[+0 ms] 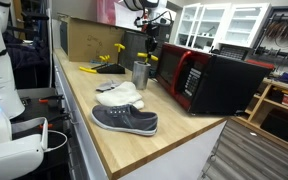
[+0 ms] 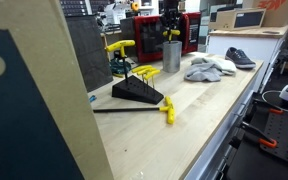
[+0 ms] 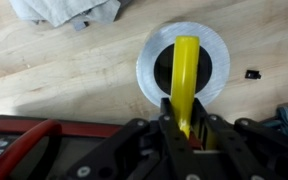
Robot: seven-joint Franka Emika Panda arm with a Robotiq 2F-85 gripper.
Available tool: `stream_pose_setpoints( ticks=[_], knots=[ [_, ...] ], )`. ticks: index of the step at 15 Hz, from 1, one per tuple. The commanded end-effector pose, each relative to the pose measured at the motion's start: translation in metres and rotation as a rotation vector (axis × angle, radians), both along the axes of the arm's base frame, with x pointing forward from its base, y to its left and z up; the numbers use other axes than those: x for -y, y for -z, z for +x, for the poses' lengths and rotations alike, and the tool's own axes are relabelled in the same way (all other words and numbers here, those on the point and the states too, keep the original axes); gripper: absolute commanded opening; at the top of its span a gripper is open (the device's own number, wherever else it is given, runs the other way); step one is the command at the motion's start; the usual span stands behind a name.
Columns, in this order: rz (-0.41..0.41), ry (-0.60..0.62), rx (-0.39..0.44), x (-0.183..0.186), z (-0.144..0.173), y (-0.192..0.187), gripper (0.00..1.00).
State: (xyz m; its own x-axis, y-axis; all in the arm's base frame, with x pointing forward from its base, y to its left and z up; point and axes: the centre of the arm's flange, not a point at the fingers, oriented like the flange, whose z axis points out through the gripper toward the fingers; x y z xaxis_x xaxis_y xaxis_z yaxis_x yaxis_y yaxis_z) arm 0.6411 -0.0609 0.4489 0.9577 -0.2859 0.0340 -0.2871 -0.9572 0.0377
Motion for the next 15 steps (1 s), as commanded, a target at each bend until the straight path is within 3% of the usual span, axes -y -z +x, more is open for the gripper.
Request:
stream_pose_setpoints(
  ticks=[1, 5, 10, 15],
  knots=[
    [-0.074, -0.054, 0.002, -0.029, -0.009, -0.052, 0.06],
    [-0.168, -0.146, -0.035, -0.051, -0.018, -0.071, 0.06],
    [-0.296, -0.221, -0.127, -0.067, -0.026, -0.038, 0.06],
    [-0.401, -0.225, -0.111, -0.07, -0.012, -0.002, 0.06]
  ],
)
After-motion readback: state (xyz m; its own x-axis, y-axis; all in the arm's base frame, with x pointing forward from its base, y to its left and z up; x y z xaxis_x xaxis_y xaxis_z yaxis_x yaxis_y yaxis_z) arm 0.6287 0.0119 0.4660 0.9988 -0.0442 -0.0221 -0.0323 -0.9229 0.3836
